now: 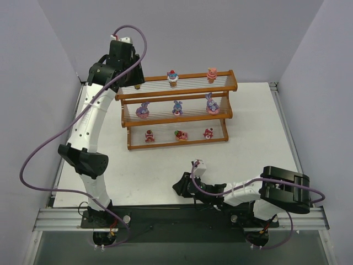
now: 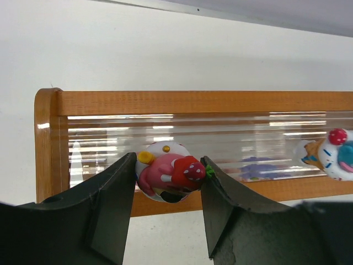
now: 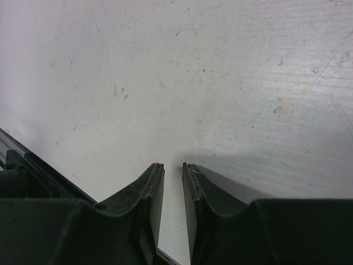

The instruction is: Place and organize the plastic toys onto the shelf

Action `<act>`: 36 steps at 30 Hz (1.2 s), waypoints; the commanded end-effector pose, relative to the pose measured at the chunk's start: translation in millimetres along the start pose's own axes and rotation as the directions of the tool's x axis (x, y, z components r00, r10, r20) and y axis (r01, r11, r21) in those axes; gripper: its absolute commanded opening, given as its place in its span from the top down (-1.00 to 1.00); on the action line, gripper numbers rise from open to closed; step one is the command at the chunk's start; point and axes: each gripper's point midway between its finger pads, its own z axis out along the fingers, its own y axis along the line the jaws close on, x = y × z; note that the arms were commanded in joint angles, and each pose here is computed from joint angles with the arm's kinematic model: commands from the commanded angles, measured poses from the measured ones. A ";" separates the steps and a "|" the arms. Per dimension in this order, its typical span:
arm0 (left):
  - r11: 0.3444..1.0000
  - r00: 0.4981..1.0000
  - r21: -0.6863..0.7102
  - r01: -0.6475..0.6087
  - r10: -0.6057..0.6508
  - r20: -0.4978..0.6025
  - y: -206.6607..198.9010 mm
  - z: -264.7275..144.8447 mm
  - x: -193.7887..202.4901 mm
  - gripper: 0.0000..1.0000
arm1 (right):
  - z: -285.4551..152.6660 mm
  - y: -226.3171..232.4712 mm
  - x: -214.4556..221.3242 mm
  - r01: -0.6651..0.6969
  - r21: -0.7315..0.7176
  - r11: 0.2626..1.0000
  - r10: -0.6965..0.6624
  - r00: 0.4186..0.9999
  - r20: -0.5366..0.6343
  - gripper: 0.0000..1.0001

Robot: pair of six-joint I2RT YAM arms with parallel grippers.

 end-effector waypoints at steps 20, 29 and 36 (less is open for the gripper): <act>0.999 0.998 0.054 0.000 0.003 -0.063 9.1 13.8 3.6 0.60 | -8.4 -28.6 8.9 0.076 0.118 0.990 -0.073 0.997 -0.031 0.54; 0.998 0.999 0.064 -0.004 0.008 -0.053 6.9 9.9 1.3 0.37 | -6.8 -29.3 10.1 0.076 0.120 0.990 -0.073 0.997 -0.032 0.53; 0.998 0.999 0.060 -0.009 0.012 -0.050 7.4 11.2 0.6 0.10 | -6.2 -29.4 10.9 0.077 0.121 0.990 -0.073 0.997 -0.034 0.54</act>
